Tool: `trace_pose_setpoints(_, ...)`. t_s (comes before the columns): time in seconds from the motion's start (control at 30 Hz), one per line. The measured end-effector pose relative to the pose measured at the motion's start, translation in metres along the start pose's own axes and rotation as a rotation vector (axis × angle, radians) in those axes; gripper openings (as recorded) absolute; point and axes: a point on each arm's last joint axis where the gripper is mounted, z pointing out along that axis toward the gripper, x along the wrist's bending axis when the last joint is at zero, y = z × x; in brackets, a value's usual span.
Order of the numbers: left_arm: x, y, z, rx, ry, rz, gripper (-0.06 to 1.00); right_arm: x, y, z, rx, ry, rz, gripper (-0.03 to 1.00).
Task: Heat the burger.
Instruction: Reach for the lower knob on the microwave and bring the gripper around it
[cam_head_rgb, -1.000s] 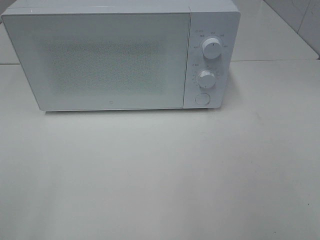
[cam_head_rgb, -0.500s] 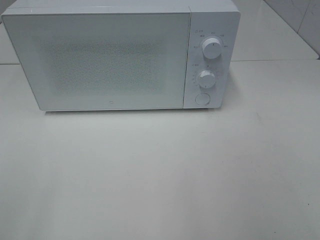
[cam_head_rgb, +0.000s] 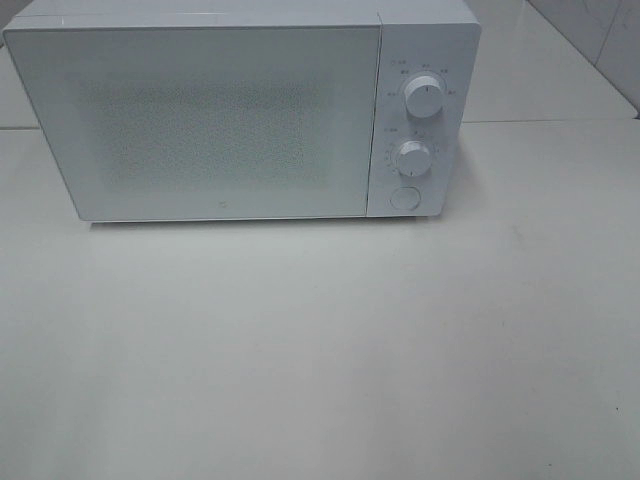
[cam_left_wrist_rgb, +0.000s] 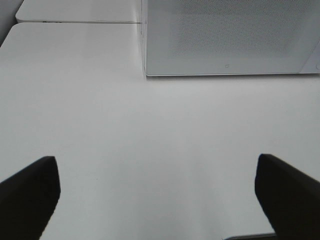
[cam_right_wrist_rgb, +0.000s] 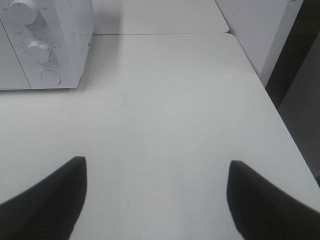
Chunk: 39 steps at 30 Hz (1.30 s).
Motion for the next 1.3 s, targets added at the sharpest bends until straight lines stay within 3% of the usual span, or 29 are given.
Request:
trace_pose_setpoints(0.3,0.000,0.000,0.000,0.000,0.003,0.001,0.98,0.000,0.008,-0.003,-0.051,0.005,0.001,0.73)
trace_pose_setpoints(0.67,0.001,0.000,0.000,0.001,0.006,0.003,0.98,0.007,0.039,0.022,-0.090,0.027,-0.015,0.73)
trace_pose_setpoints(1.3,0.001,0.000,0.000,0.001,0.006,0.003,0.98,0.024,0.059,0.099,-0.106,0.083,-0.051,0.73)
